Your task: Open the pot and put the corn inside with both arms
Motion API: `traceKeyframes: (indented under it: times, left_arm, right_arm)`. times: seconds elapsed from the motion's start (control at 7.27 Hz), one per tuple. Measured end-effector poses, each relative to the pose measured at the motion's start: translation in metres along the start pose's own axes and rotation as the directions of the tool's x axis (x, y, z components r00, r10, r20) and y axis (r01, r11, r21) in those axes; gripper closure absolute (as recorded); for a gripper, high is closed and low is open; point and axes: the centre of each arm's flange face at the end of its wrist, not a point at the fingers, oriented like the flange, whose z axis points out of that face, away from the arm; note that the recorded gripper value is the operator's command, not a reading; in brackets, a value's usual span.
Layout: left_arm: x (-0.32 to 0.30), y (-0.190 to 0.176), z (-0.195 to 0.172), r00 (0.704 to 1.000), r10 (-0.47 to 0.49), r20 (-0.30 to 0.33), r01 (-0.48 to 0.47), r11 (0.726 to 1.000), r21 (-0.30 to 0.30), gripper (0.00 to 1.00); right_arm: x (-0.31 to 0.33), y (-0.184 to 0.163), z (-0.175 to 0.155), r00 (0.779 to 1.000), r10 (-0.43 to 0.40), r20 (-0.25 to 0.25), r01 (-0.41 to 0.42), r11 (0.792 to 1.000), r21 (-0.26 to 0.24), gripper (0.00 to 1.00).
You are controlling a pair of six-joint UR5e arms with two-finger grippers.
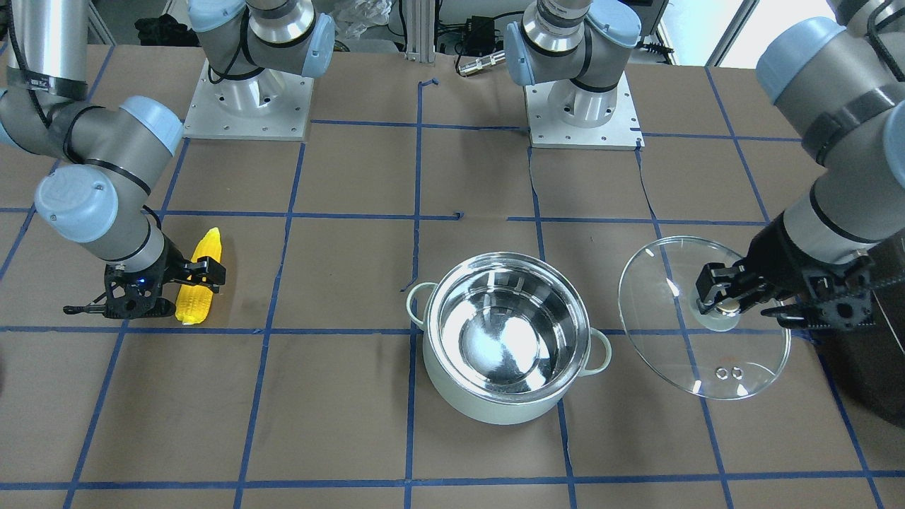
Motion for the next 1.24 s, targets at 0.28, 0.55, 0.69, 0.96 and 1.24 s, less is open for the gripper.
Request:
traceKeyframes:
  times: [0.28,0.55,0.69,0.96,1.24]
  left_arm:
    - [-0.040,0.014,0.065,0.999,0.030,0.013,-0.031,0.999,0.025,1.00]
    - [-0.054,0.024,0.100,0.998,0.057,0.010,-0.058,0.998,0.013,1.00]
    - [-0.055,0.026,0.109,0.998,0.064,0.004,-0.064,0.998,0.004,1.00]
    - [-0.053,0.029,0.117,0.998,0.070,-0.008,-0.070,0.998,-0.008,1.00]
    - [-0.051,0.031,0.123,0.997,0.074,-0.015,-0.074,0.997,-0.017,1.00]
  right_arm:
    - [0.000,-0.004,0.013,1.000,0.015,0.015,-0.015,1.000,-0.016,0.76]
    - [0.001,-0.008,0.015,0.999,0.033,0.015,-0.032,0.999,-0.010,1.00]
    - [0.003,-0.012,0.009,0.999,0.049,0.009,-0.049,0.999,0.004,1.00]
    - [0.007,-0.027,-0.019,0.997,0.072,-0.012,-0.071,0.996,0.051,1.00]
    - [-0.003,-0.044,-0.067,0.997,0.067,-0.024,-0.065,0.994,0.088,1.00]
